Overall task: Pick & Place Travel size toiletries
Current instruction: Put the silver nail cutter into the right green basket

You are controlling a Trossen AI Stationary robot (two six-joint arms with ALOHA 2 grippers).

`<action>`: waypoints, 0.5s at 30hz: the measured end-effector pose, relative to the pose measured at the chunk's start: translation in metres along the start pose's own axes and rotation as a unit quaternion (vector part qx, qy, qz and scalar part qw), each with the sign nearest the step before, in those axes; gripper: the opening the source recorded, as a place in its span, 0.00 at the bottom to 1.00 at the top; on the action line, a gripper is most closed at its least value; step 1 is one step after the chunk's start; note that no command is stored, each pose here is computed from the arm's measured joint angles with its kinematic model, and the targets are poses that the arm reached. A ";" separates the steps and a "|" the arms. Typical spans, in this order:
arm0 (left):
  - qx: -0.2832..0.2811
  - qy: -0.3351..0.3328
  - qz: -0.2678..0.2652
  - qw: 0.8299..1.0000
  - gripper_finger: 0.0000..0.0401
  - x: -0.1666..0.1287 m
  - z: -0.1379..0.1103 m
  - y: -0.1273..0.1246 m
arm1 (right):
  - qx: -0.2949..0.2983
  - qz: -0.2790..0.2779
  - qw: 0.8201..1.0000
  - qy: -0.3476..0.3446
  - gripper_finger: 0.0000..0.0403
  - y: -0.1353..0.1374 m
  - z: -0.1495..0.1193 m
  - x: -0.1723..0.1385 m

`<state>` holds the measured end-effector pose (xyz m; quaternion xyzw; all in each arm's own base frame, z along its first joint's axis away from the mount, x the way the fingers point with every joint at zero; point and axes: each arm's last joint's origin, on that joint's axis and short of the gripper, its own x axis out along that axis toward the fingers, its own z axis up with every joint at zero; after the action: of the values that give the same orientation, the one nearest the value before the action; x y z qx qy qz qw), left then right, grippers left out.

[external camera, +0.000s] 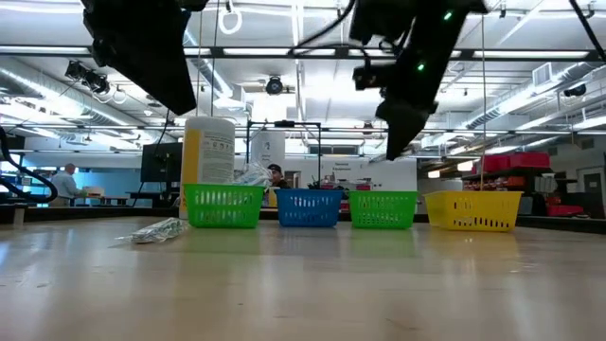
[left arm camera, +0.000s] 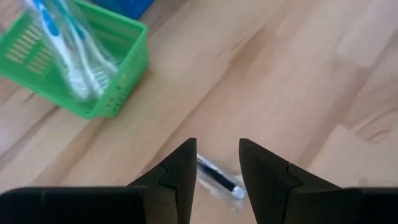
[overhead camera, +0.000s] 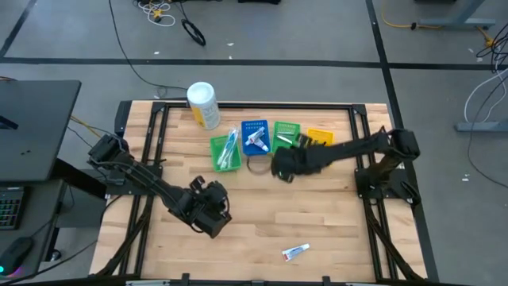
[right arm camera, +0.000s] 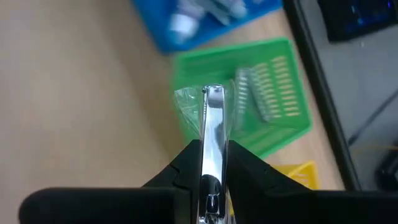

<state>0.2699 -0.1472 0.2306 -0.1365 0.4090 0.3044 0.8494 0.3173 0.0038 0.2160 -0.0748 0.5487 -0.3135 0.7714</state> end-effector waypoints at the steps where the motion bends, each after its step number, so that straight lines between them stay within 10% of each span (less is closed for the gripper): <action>1: -0.003 -0.002 -0.005 1.000 0.32 0.000 0.000 -0.001 | 0.002 -0.003 1.000 0.008 0.16 -0.008 0.003 0.006; 15: -0.040 -0.032 -0.047 0.998 0.32 -0.002 0.005 -0.011 | 0.036 0.052 0.997 0.033 0.16 -0.066 0.018 0.052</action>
<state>0.2795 -0.1542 0.2349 -0.1799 0.3619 0.2845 0.8693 0.3173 -0.0817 0.2117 -0.0077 0.5652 -0.2944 0.7706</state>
